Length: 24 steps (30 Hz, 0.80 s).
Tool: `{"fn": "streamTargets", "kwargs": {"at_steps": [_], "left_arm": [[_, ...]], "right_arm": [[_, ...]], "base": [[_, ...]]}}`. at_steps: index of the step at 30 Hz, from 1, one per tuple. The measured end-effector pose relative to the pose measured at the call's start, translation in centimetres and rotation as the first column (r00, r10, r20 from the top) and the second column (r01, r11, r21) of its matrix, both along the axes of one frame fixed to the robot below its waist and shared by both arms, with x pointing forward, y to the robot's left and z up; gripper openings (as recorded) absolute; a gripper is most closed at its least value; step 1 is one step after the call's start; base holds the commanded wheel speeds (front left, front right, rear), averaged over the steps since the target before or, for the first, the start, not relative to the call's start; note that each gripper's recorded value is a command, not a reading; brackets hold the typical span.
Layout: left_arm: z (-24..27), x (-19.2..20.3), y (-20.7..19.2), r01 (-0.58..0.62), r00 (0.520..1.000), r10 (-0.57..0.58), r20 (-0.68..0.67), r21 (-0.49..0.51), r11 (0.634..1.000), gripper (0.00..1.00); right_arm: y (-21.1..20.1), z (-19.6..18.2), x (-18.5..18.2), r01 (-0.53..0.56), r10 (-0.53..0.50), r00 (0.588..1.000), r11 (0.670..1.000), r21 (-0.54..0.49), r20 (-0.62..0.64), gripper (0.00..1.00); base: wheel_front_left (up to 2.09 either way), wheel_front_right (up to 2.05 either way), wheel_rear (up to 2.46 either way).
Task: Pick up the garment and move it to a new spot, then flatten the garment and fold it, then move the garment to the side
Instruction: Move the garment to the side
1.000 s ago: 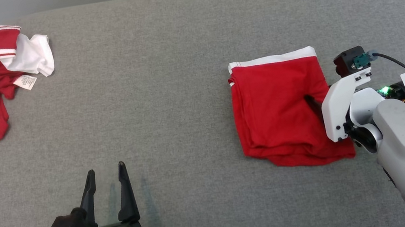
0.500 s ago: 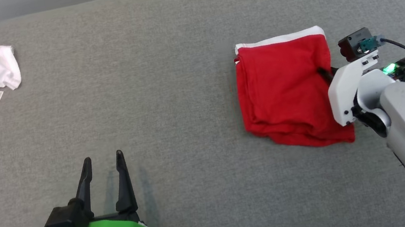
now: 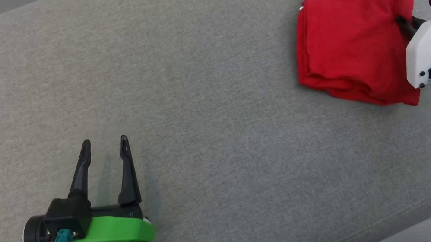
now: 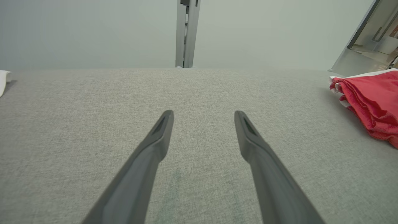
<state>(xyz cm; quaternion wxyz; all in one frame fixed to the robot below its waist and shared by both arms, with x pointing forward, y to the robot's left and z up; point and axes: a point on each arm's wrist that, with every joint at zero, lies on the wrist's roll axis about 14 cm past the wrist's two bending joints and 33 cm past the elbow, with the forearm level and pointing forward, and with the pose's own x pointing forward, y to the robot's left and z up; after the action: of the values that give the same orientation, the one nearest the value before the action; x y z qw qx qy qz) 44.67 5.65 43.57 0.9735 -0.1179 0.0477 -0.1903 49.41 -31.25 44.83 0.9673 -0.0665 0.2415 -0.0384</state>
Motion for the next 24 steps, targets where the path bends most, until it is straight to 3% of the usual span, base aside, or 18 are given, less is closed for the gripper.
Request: {"fn": "streamTargets", "kwargs": {"at_steps": [7,12,24], "left_arm": [[-1.6,1.3,-3.6,0.112,0.994,-0.112,-0.01,-0.01,0.994,1.0],[-2.9,1.7,-5.0,0.15,0.988,-0.151,-0.031,-0.026,0.988,1.0],[-4.2,2.5,-2.4,0.088,0.995,-0.088,-0.052,-0.006,0.996,1.0]], "right_arm": [[-3.3,-0.7,-0.9,0.087,-0.087,0.996,0.996,-0.02,0.006,0.0],[-4.3,-0.3,0.6,0.097,-0.095,0.995,0.993,-0.062,0.024,0.0],[-8.8,3.8,6.7,0.141,-0.122,0.988,0.963,-0.229,0.094,0.0]], "base": [[0.0,0.0,0.0],[0.0,0.0,0.0],[0.0,0.0,0.0]]}}
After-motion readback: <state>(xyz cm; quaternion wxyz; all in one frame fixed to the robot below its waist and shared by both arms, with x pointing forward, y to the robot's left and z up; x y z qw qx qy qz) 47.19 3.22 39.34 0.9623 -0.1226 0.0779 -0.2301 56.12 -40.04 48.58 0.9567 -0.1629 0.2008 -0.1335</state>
